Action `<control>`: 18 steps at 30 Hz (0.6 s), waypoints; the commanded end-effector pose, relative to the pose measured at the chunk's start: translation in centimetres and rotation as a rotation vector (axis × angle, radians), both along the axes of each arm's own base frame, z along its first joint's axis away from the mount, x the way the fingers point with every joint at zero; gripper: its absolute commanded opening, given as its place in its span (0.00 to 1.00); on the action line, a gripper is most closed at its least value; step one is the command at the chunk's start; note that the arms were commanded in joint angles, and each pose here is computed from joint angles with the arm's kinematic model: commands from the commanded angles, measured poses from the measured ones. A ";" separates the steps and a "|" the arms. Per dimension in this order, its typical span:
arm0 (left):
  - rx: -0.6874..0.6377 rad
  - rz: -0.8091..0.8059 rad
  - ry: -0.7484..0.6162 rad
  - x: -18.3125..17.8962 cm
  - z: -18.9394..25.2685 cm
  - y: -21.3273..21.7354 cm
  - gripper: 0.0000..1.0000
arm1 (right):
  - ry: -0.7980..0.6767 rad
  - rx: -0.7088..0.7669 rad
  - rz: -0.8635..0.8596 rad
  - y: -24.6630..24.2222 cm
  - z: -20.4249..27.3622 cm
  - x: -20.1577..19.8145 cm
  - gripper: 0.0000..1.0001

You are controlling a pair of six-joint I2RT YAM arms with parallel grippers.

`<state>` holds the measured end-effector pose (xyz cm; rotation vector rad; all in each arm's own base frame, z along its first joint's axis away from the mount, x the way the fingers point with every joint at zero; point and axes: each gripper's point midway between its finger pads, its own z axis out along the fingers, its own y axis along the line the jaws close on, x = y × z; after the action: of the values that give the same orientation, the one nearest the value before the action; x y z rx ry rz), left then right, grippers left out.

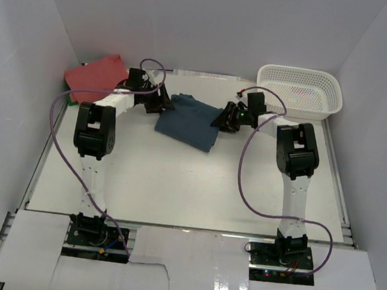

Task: Fold and stack the t-shirts
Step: Fold the long partially folded tshirt into a neat square

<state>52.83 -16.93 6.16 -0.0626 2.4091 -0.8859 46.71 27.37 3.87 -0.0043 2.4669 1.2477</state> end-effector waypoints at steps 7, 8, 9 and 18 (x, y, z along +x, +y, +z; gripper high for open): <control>-0.024 -0.037 0.017 -3.1 0.5 -1.5 0.70 | 0.023 0.001 0.057 0.9 -0.7 -0.6 0.44; -0.020 -0.035 0.019 -3.4 0.5 -1.5 0.70 | 0.025 -0.011 0.062 0.8 -0.9 -0.6 0.44; -0.010 -0.033 0.031 -3.9 -0.1 -1.6 0.70 | 0.015 -0.024 0.062 0.9 -0.6 -0.3 0.44; 0.010 -0.034 0.087 -6.4 -1.1 -2.2 0.69 | 0.070 -0.081 0.117 0.6 -1.9 -1.8 0.34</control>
<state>48.44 -18.64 4.41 -0.0568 2.4603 -0.9135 46.07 27.93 3.33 -0.0943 2.5398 1.2271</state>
